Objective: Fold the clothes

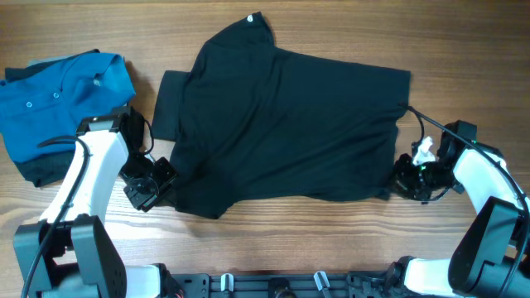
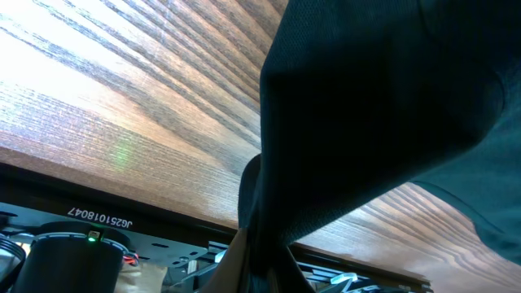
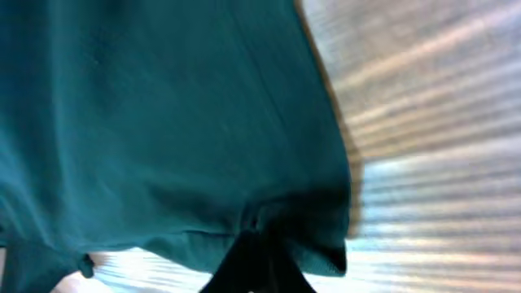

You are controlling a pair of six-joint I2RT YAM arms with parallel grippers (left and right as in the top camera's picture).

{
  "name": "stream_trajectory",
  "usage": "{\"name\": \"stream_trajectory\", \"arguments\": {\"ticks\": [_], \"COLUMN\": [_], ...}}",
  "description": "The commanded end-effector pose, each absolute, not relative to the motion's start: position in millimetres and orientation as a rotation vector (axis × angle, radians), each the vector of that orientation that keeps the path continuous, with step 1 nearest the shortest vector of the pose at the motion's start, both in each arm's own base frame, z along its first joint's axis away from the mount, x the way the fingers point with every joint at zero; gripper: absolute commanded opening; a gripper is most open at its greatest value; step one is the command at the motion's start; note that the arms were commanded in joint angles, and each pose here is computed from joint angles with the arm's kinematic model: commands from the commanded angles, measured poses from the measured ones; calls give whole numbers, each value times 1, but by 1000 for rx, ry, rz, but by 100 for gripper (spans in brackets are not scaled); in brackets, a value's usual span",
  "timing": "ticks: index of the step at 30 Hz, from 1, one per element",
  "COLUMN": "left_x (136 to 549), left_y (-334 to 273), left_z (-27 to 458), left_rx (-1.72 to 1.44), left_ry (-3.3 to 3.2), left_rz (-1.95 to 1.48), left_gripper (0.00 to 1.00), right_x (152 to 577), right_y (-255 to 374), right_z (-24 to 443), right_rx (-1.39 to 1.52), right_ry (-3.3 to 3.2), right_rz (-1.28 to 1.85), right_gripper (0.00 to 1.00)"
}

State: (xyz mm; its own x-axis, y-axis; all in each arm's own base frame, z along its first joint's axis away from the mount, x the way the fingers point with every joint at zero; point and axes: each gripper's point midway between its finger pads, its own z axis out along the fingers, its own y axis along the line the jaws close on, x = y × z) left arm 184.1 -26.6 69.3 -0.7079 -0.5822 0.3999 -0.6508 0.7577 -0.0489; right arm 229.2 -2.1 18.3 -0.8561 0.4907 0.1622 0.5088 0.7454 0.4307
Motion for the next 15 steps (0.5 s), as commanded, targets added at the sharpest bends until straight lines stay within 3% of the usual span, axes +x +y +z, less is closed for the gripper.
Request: {"name": "stream_trajectory", "arguments": {"ticks": [1,6,8,15], "left_x": [185,195,200,180], "left_y": [-28,-26,-26,-27], "left_z": [72,84,90,96], "left_rx": [938,914,915,870], "left_ry": [-2607,-2644,-2658,-2591], "left_rz": [290,306,311,274], "left_gripper": [4,4,4,4], "right_x": [258,310,312,187], "right_y": [-5,-25,-31,-67], "right_z": [40,105,116,94], "right_rx": [-776,-649,-645,-1057], "right_ry": [-2990,-3209,-3237,-2685], "right_rz": [-814,-826,-764,-21], "right_gripper": [4,4,4,5]}}
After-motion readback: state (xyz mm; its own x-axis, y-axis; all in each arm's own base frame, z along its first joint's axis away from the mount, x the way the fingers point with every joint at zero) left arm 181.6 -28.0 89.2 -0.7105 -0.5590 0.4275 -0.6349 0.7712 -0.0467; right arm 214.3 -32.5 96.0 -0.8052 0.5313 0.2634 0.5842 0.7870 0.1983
